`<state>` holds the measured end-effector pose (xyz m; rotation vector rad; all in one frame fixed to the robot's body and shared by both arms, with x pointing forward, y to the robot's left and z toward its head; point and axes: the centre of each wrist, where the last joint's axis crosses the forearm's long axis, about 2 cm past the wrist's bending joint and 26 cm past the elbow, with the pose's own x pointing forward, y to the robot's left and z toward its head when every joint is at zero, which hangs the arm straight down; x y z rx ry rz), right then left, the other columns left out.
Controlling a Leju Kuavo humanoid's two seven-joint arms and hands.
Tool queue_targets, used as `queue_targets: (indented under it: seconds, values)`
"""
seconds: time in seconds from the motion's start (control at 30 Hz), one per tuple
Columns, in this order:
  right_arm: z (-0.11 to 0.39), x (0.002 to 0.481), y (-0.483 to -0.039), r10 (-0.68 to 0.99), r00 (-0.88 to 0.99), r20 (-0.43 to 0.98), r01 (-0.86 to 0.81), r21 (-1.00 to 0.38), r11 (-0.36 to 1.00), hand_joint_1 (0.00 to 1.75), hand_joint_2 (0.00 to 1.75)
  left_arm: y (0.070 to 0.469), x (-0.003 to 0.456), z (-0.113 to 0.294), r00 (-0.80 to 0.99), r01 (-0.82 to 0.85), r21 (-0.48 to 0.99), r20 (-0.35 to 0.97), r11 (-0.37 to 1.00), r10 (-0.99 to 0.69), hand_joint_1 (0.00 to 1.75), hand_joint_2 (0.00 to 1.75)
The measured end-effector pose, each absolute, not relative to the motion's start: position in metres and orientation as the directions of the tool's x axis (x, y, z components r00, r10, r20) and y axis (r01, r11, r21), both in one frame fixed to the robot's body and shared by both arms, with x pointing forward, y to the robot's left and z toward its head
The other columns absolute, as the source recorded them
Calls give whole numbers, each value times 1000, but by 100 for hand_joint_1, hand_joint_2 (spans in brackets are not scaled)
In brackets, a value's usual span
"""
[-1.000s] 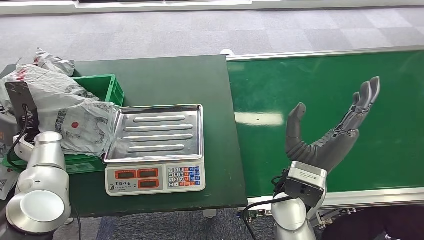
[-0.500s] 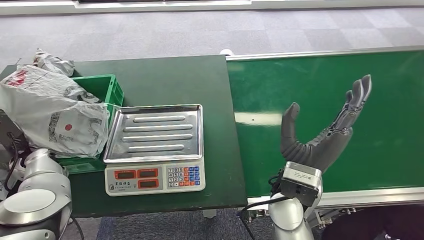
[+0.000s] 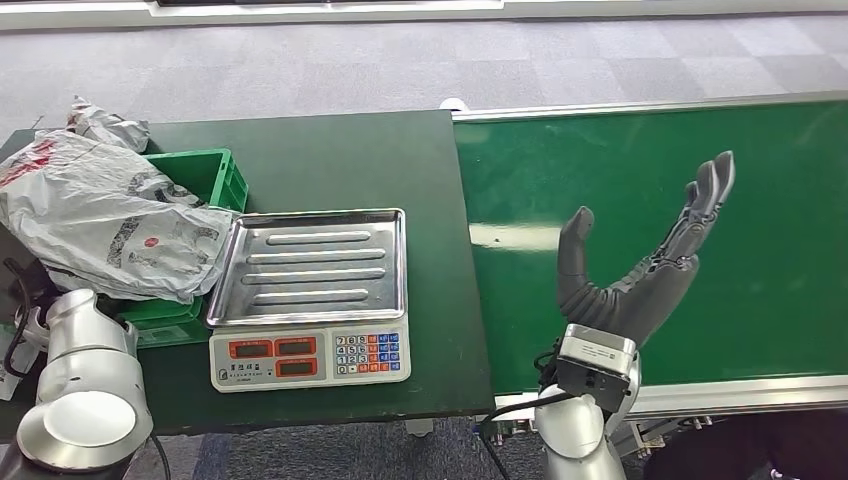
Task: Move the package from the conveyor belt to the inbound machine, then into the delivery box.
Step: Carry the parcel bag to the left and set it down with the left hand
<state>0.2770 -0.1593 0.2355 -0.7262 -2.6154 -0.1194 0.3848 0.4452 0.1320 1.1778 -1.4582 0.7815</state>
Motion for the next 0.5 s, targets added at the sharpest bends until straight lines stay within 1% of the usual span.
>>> queue_targets:
  seconds: [0.07, 0.13, 0.2, 0.27, 0.37, 0.43, 0.5]
  values:
    - [235, 277, -159, 473, -775, 420, 509, -29, 860, 0, 175, 446, 384, 132, 21, -952, 100, 964, 288, -265, 0, 0]
    - [235, 277, -159, 472, -775, 421, 508, -29, 861, 0, 175, 447, 381, 132, -39, -960, 37, 964, 277, -263, 0, 87]
    - [234, 278, -159, 468, -775, 424, 506, -27, 862, 0, 175, 451, 376, 134, -151, -954, -78, 959, 289, -239, 0, 175]
    - [234, 278, -159, 457, -779, 429, 499, -18, 867, 0, 175, 449, 369, 139, -295, -914, -204, 928, 352, -229, 0, 175]
    - [232, 279, -158, 409, -792, 454, 462, 7, 887, 0, 175, 433, 361, 156, -505, -783, -329, 831, 529, -232, 0, 175]
    - [231, 280, -158, 359, -803, 476, 419, 22, 908, 0, 175, 414, 351, 166, -623, -656, -357, 753, 665, -211, 0, 175]
    - [230, 280, -157, 307, -814, 494, 368, 30, 929, 0, 175, 385, 337, 174, -712, -513, -341, 682, 788, -168, 0, 175]
